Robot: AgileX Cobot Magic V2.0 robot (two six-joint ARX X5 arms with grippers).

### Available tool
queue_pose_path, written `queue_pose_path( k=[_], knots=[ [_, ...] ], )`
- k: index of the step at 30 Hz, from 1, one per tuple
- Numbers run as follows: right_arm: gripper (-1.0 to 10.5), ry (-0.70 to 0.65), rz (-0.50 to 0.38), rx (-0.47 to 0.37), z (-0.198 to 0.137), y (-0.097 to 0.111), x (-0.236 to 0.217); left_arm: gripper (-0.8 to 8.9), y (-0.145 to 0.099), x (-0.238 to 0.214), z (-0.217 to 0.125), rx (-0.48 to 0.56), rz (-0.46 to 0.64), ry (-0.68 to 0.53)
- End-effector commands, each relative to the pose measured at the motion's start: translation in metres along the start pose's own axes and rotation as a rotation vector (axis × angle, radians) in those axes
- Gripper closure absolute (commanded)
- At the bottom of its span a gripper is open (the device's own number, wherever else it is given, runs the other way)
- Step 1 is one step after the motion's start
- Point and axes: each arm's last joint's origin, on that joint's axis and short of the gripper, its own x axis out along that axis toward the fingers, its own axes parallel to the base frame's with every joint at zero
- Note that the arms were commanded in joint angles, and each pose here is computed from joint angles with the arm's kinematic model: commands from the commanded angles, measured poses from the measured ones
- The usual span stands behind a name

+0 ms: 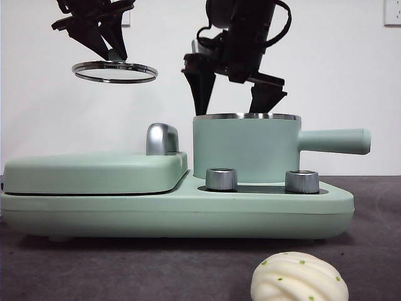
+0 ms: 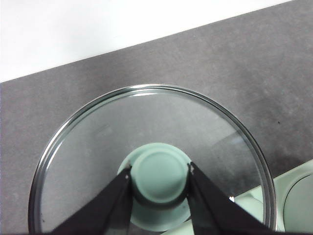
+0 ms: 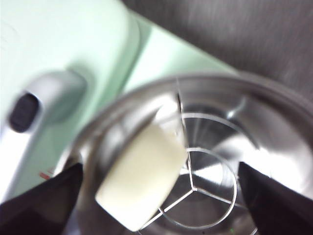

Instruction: Put the buns in a small steamer

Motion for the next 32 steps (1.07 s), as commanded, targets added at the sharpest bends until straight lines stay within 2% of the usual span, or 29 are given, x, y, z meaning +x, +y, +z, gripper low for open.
queue_pose_path(
  k=[1, 8, 12, 19, 25, 29, 32],
  knots=[
    [4.2, -0.023, 0.003, -0.013, 0.006, 0.004, -0.002, 7.63, -0.001, -0.006, 0.010, 0.008, 0.003, -0.058],
    [4.2, -0.055, -0.040, -0.015, 0.010, 0.007, -0.039, 7.63, -0.001, -0.006, 0.010, 0.008, 0.003, -0.057],
    [4.2, -0.045, -0.108, -0.031, 0.004, 0.007, -0.064, 7.63, -0.001, -0.006, 0.010, 0.007, 0.003, -0.055],
    [4.2, -0.145, -0.081, -0.051, -0.015, 0.014, -0.117, 7.63, -0.001, -0.006, 0.010, 0.007, 0.003, -0.054],
    [4.2, -0.162, -0.066, -0.075, -0.061, 0.022, -0.156, 7.63, -0.001, -0.006, 0.009, 0.006, 0.003, -0.051],
    [4.2, -0.102, -0.060, -0.078, -0.104, 0.024, -0.160, 7.63, -0.001, -0.006, 0.009, 0.006, 0.003, -0.050],
    [4.2, -0.025, -0.057, -0.112, -0.139, 0.028, -0.149, 7.63, -0.001, -0.006, 0.009, 0.006, 0.002, -0.050]
  ],
)
